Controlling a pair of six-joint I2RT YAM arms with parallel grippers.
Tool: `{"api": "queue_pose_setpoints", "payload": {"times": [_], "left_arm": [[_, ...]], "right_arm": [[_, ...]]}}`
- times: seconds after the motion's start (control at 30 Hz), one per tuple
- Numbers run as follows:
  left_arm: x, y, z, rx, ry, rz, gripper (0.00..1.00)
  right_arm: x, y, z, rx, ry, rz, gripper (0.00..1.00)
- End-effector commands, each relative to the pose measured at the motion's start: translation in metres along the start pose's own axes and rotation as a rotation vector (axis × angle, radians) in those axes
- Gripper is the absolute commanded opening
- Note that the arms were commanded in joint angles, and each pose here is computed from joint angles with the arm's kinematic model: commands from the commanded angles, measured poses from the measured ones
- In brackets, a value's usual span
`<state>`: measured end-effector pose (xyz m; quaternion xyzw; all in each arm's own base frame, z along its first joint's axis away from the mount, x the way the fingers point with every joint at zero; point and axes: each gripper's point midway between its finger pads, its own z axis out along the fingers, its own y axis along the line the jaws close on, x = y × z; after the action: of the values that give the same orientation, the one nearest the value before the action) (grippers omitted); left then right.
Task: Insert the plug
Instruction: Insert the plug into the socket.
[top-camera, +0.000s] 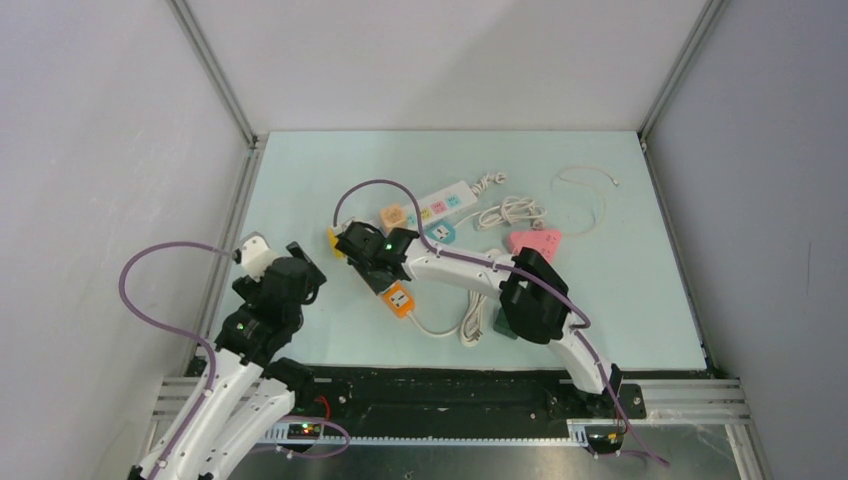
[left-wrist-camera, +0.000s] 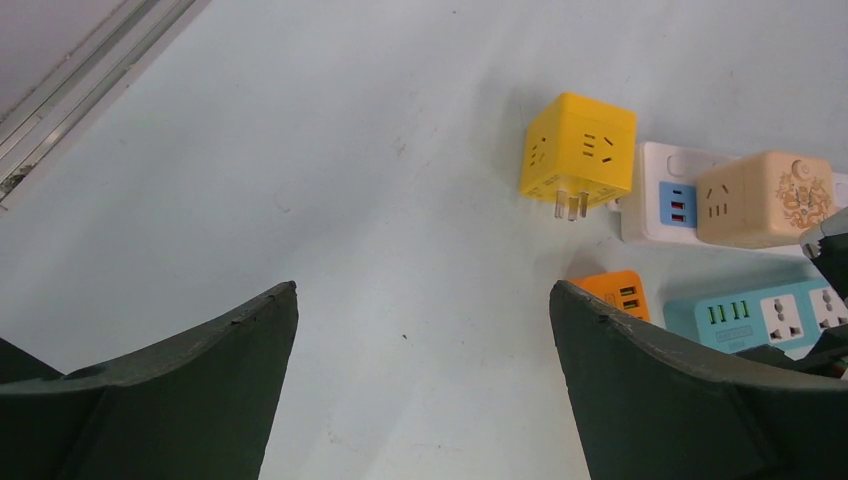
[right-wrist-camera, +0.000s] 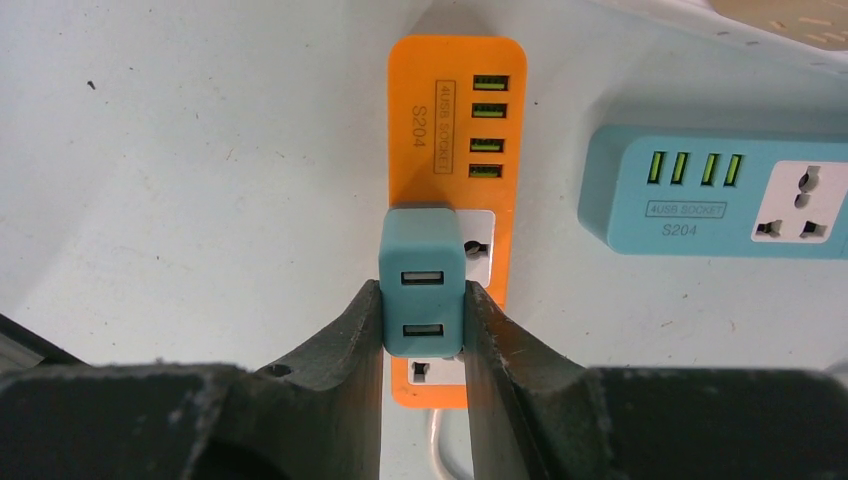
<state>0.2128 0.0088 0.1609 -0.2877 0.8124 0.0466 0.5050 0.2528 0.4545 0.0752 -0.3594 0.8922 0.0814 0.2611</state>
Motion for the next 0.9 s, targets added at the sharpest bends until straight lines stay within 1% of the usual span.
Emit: {"api": "queue_pose_setpoints", "payload": {"times": [0.0, 0.13, 0.23, 0.33, 0.4, 0.43, 0.53, 0.57, 0.63, 0.73, 0.83, 0.87], "left_arm": [[-0.019, 0.003, -0.004, -0.028, -0.060, -0.066, 1.00], [-0.019, 0.004, -0.004, -0.029, -0.059, -0.064, 1.00], [-0.018, 0.004, -0.005, -0.025, -0.056, -0.063, 1.00], [-0.017, 0.001, -0.005, -0.014, -0.047, -0.058, 1.00], [-0.018, 0.001, -0.005, -0.011, -0.044, -0.051, 1.00], [-0.018, 0.001, -0.006, -0.009, -0.044, -0.049, 1.00], [-0.019, 0.000, -0.007, -0.001, -0.049, -0.054, 1.00], [-0.021, 0.000, -0.008, 0.003, -0.055, -0.060, 1.00], [-0.026, 0.001, -0.011, 0.008, -0.067, -0.066, 1.00], [-0.032, 0.004, -0.016, 0.012, -0.091, -0.071, 1.00], [-0.036, 0.007, -0.020, 0.021, -0.112, -0.085, 1.00], [-0.037, 0.008, -0.021, 0.023, -0.115, -0.086, 1.00]], "right_arm": [[0.064, -0.023, 0.038, 0.126, 0.200, -0.036, 0.03], [0.067, -0.025, 0.040, 0.149, 0.203, -0.041, 0.10], [0.059, -0.026, 0.036, 0.167, 0.173, -0.052, 0.14], [0.047, -0.027, 0.031, 0.167, 0.137, -0.051, 0.25], [0.037, -0.024, 0.027, 0.159, 0.114, -0.048, 0.36], [0.030, -0.024, 0.024, 0.155, 0.099, -0.044, 0.44], [0.011, -0.022, 0.011, 0.135, 0.048, -0.038, 0.56], [0.004, -0.022, 0.007, 0.128, 0.028, -0.032, 0.64], [-0.008, -0.021, -0.003, 0.096, -0.004, -0.015, 0.71], [-0.026, -0.018, -0.020, 0.048, -0.053, 0.008, 0.77], [-0.034, -0.012, -0.030, -0.011, -0.069, 0.023, 0.85], [-0.037, -0.010, -0.035, -0.024, -0.077, 0.031, 0.87]]}}
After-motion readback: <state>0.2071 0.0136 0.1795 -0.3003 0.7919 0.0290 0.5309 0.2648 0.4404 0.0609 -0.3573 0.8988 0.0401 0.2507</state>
